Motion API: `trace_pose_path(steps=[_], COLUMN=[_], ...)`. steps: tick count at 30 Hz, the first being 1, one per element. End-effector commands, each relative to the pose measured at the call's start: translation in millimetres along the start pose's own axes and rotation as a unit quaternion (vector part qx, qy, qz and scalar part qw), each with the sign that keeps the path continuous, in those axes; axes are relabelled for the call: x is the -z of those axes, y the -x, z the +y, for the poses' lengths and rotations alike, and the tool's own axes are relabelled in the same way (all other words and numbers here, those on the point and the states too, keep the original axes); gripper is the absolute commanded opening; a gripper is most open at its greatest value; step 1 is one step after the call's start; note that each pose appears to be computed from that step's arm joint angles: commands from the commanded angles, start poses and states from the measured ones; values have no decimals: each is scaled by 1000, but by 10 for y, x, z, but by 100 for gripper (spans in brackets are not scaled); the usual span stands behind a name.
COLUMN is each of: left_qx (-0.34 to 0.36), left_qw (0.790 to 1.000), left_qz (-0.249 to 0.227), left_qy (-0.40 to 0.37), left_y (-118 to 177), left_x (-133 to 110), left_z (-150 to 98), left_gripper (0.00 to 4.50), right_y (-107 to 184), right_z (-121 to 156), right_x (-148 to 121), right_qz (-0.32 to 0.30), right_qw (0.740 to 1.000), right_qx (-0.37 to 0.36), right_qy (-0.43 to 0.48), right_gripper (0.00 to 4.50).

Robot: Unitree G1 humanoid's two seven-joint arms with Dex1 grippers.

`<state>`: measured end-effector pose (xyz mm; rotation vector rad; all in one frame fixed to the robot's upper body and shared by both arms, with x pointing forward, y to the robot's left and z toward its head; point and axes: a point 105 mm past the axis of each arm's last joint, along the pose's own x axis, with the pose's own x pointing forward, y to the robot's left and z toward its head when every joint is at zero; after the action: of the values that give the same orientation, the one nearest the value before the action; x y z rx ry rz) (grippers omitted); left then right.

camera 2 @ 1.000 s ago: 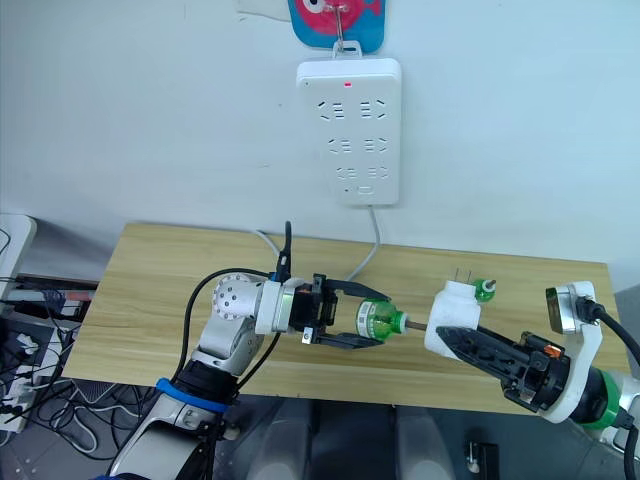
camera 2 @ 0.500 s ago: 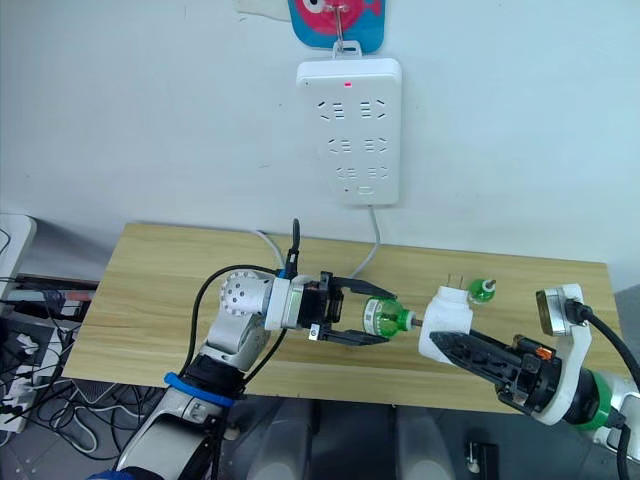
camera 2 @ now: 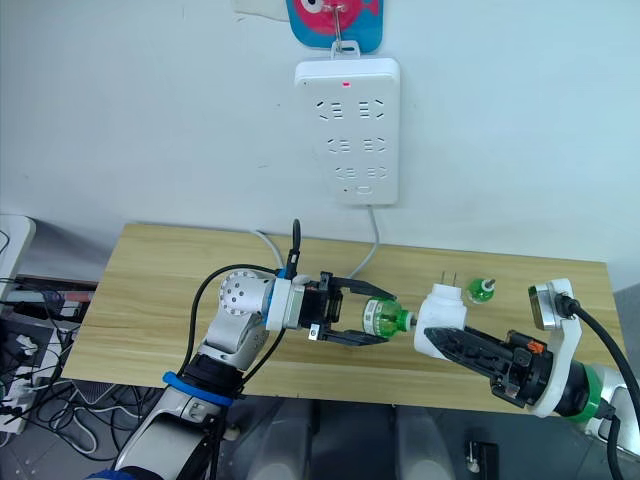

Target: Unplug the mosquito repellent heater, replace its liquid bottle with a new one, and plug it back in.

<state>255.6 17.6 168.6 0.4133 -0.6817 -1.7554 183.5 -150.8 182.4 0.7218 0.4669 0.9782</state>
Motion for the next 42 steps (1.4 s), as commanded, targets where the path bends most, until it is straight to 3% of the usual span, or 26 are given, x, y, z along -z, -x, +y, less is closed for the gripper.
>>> trace_pose_path(steps=[1, 23, 42], left_qx=[23, 33, 11], left_qw=[1000, 999, 1000], left_qz=[-15, -9, -10], left_qy=[-12, -13, -19], left_y=[-58, -1, -60], left_x=[-61, -57, -47], left_z=[-52, -66, 77], left_gripper=[226, 226, 226], right_y=[2, 48, 4], right_z=[78, 68, 73], right_x=[-6, -102, 2], right_qz=[9, 21, 39], right_qw=[1000, 999, 999], right_qx=[-22, -36, -35], right_qy=[0, 7, -4], right_gripper=[298, 298, 298])
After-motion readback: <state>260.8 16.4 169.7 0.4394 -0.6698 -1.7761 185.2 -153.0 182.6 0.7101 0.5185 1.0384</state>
